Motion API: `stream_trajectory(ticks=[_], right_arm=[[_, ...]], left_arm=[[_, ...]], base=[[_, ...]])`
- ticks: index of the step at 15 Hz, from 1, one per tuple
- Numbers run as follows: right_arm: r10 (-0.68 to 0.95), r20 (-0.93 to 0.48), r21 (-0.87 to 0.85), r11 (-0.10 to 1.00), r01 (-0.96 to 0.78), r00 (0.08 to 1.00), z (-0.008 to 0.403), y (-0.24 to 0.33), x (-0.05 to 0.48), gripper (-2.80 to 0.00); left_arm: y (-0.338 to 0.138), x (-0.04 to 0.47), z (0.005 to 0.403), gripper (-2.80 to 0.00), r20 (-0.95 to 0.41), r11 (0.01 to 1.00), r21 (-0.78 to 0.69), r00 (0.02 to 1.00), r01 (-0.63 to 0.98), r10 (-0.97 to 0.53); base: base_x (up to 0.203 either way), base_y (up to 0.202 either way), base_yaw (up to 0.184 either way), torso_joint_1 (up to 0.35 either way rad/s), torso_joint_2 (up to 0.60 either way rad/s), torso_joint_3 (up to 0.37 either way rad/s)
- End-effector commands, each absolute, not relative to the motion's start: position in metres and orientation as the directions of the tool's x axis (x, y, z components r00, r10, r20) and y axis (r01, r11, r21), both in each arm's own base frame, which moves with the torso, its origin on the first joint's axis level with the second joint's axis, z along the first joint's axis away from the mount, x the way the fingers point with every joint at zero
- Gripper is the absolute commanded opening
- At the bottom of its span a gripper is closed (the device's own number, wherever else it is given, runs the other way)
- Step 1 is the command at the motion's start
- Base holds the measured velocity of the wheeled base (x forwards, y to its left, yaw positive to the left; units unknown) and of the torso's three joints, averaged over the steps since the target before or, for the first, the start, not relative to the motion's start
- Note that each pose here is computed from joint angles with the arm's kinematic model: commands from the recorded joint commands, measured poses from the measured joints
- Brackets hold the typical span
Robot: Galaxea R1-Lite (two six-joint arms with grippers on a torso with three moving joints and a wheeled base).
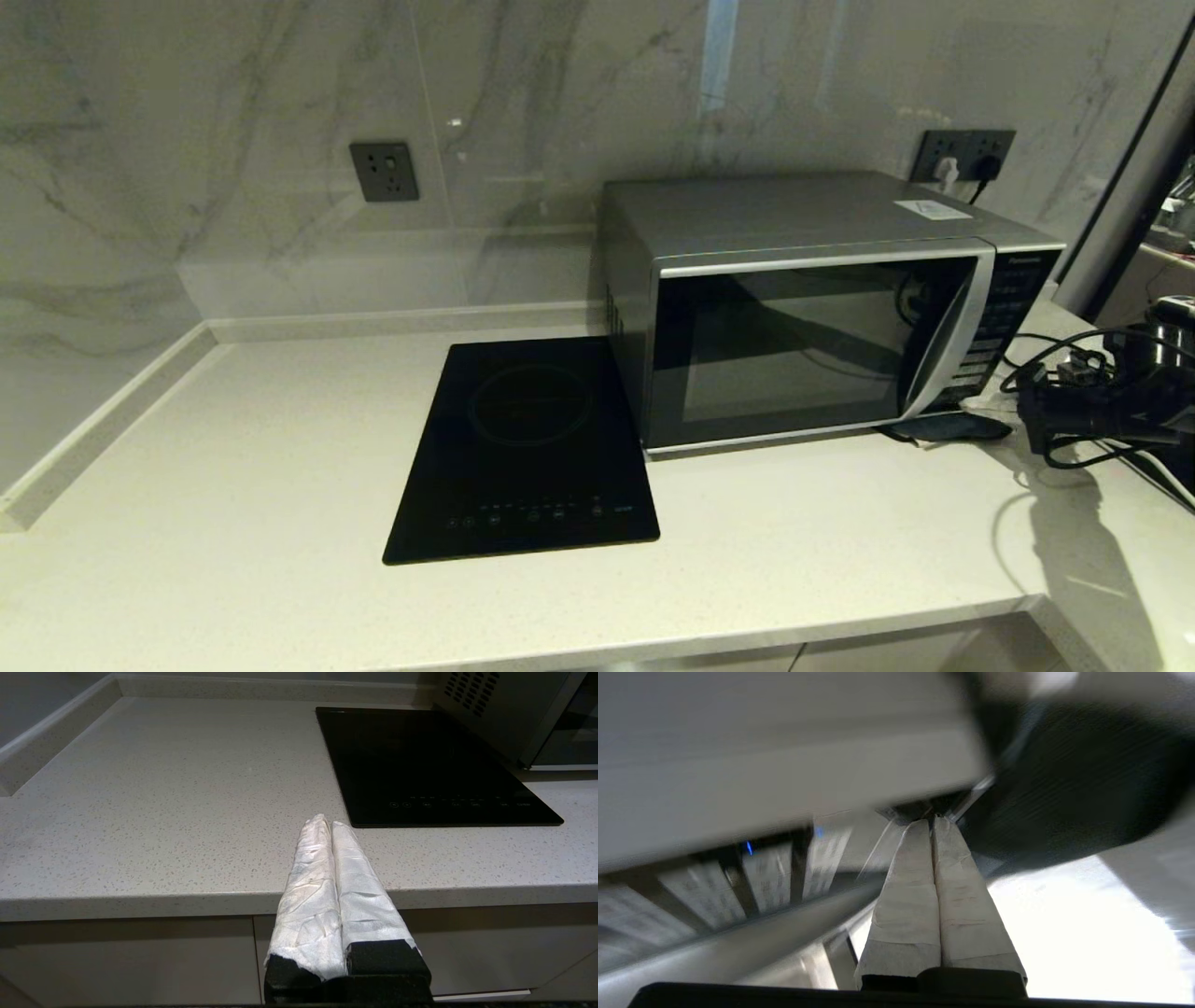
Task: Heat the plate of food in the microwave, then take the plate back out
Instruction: Open the microwave oven
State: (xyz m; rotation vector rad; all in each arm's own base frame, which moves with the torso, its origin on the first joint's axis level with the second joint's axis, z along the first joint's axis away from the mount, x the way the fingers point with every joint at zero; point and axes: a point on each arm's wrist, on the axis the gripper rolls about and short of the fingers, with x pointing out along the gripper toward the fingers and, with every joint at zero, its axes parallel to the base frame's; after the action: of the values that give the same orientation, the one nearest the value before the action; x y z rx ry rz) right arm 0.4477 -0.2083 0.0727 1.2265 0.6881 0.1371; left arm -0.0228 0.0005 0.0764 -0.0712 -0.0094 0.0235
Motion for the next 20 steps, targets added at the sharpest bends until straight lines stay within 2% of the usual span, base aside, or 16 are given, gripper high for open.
stream_trajectory(ticks=[1,10,15,20], right_arm=[[0.445,-0.385,0.906,0.348,0.240,0.808,0.075,-0.212,0.452,-2.80],[0.436,-0.389,0.906,0.341,0.252,0.812,0.086,-0.206,0.441,-2.80],[0.437,-0.411,0.893,0.368,0.258,0.800,0.098,-0.193,0.409,-2.80],[0.409,-0.391,0.890,0.397,0.225,0.825,0.136,-0.176,0.365,-2.80]], left_arm=[[0.000,-0.023,0.076,-2.80,0.008,0.997,-0.072,1.000,-0.024,0.025],[0.001,-0.023,0.076,-2.80,0.008,0.997,-0.072,1.000,-0.025,0.026],[0.000,-0.023,0.076,-2.80,0.008,0.997,-0.072,1.000,-0.024,0.025],[0.000,-0.023,0.076,-2.80,0.008,0.997,-0.072,1.000,-0.024,0.025]], base=[[0.000,0.000,0.000,0.000,0.00,0.000],[0.000,0.000,0.000,0.000,0.00,0.000],[0.000,0.000,0.000,0.000,0.00,0.000],[0.000,0.000,0.000,0.000,0.00,0.000]])
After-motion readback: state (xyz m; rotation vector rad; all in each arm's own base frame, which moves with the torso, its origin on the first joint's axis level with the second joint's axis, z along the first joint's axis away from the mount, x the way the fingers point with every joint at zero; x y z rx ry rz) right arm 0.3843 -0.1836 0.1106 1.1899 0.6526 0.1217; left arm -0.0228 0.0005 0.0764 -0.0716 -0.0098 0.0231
